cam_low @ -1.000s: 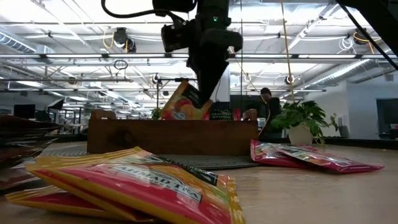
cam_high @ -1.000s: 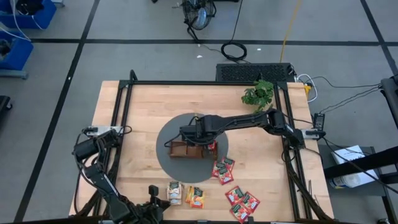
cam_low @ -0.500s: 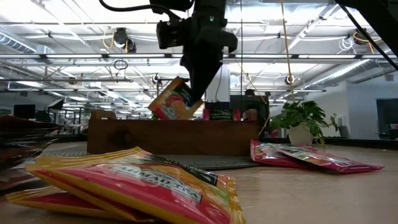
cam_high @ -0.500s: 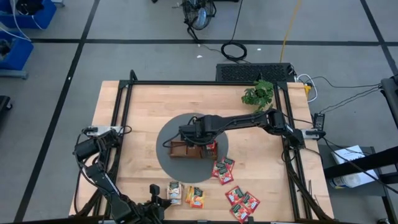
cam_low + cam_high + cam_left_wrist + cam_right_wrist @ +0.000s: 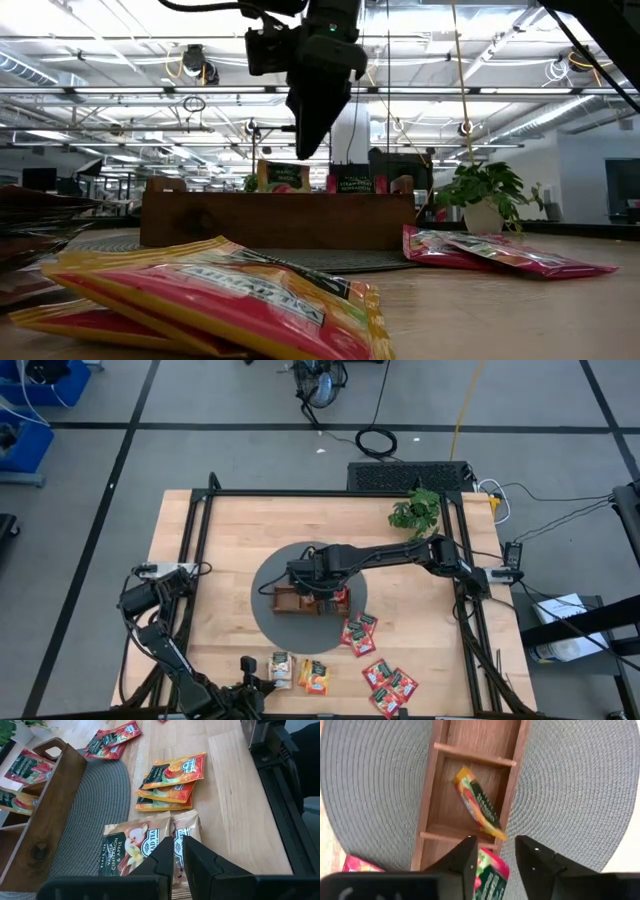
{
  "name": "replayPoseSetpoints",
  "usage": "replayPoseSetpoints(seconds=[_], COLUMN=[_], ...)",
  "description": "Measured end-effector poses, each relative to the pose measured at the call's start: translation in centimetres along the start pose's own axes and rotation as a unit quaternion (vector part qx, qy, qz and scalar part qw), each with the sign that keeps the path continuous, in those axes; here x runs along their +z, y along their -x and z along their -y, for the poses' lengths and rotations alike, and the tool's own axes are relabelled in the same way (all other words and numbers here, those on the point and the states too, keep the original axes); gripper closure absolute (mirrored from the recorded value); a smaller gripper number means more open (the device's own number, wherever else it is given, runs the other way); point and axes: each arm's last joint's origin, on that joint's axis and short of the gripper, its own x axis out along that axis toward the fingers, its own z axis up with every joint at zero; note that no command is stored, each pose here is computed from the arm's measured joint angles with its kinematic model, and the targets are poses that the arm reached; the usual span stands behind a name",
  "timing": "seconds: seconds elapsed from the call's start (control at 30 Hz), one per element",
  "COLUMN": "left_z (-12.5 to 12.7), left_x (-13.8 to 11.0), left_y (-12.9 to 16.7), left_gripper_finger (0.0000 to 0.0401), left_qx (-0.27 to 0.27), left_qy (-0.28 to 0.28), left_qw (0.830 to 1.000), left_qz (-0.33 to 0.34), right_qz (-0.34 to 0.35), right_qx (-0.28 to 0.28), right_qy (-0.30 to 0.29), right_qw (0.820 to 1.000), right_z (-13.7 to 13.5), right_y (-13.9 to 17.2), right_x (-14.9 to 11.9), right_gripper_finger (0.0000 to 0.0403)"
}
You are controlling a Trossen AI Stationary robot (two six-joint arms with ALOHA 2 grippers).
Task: Pick & Place Tea
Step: Put the yellow tea sachet into the middle section of the wooden organizer
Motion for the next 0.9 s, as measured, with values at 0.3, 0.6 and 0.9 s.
replayPoseSetpoints(seconds=[0.3,0.6,0.9], left_z=[0.1,0.4,0.5], left_x=[-0.1,-0.4,-0.4], left_y=[0.2,0.6,0.7], left_gripper_finger=[0.0354,0.0354,0.0354], left_qx=[-0.002,-0.009,-0.01], left_qy=[0.016,0.027,0.031], left_qw=[1.0,1.0,0.999], left_qz=[0.0,0.002,0.002], right_qz=[0.031,0.061,0.044], right_qx=[-0.003,0.055,0.005], right_qy=[0.049,0.108,0.118], right_qw=[0.998,0.991,0.992], right_z=[-0.3,-0.6,-0.3], right_y=[0.0,-0.3,-2.8], right_x=[0.6,0.9,0.1], right_gripper_finger=[0.0246,0.0249,0.025])
